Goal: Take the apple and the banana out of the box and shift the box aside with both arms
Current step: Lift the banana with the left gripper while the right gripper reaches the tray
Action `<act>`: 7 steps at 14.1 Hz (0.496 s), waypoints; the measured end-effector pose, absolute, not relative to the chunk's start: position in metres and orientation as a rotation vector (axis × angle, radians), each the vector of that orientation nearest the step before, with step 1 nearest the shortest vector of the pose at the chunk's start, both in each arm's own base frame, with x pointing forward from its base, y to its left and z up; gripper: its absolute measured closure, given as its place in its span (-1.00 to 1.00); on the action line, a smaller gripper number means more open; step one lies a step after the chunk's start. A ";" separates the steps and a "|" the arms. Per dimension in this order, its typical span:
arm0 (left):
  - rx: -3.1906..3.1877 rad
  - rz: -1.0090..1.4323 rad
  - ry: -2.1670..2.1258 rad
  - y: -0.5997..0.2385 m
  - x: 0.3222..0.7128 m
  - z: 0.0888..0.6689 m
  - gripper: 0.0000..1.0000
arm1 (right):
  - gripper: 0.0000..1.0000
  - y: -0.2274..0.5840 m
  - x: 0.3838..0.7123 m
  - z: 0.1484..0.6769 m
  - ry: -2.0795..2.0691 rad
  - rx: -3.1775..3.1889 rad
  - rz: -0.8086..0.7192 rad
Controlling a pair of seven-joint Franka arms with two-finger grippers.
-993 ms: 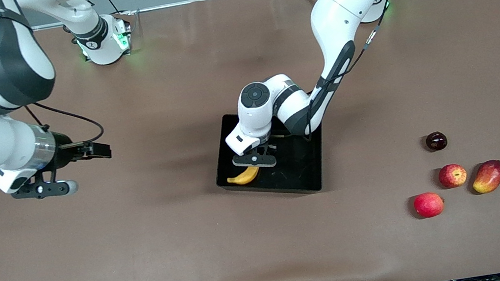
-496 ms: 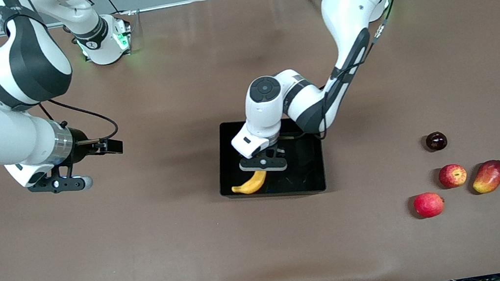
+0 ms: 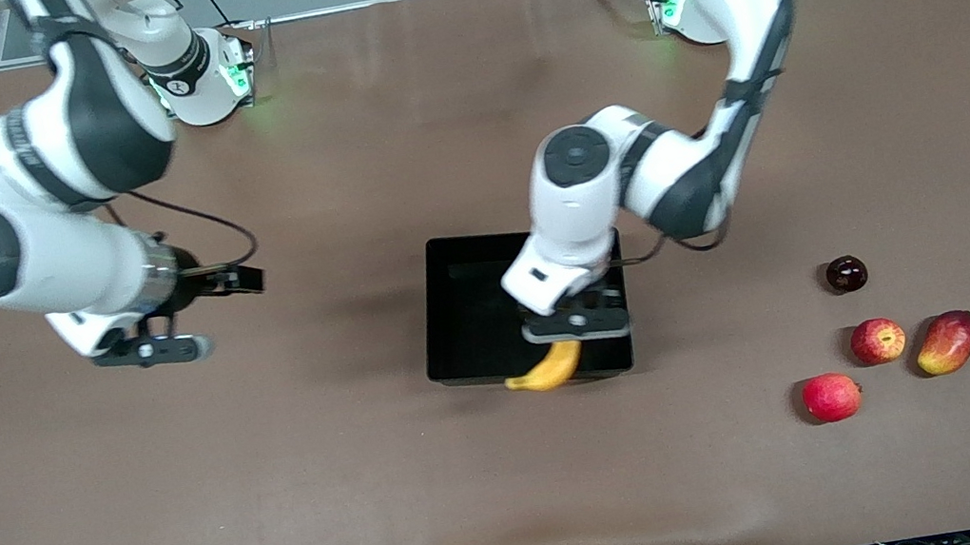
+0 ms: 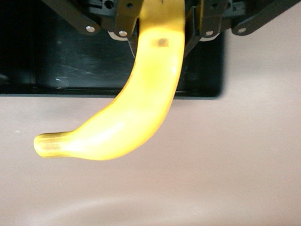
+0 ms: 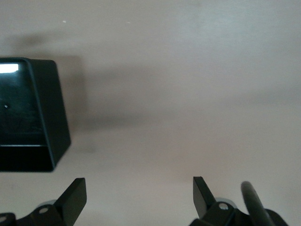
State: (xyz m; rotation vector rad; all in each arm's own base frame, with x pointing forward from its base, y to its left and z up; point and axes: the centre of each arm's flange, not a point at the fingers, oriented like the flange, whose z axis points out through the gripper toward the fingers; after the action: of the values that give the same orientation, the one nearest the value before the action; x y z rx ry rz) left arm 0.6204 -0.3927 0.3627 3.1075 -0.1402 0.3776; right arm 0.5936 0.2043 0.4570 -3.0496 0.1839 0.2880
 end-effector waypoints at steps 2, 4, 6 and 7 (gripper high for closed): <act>3.118 0.368 -0.170 -0.351 0.641 0.378 0.28 | -1.00 0.256 0.588 0.426 0.190 -3.045 0.210; 3.135 0.356 -0.220 -0.312 0.659 0.378 0.28 | -1.00 0.304 0.589 0.384 0.160 -3.027 0.120; 3.174 0.287 -0.223 -0.276 0.669 0.368 0.28 | -1.00 0.337 0.590 0.338 0.154 -3.008 0.055; 3.192 0.253 -0.199 -0.257 0.672 0.362 0.28 | -1.00 0.348 0.588 0.317 0.158 -3.006 0.049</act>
State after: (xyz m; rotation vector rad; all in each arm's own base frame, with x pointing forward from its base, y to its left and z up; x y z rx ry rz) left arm 0.6723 -0.2572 0.3615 3.1919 -0.1992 0.2532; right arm 0.5885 0.3484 0.3174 -3.0063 0.1583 0.0494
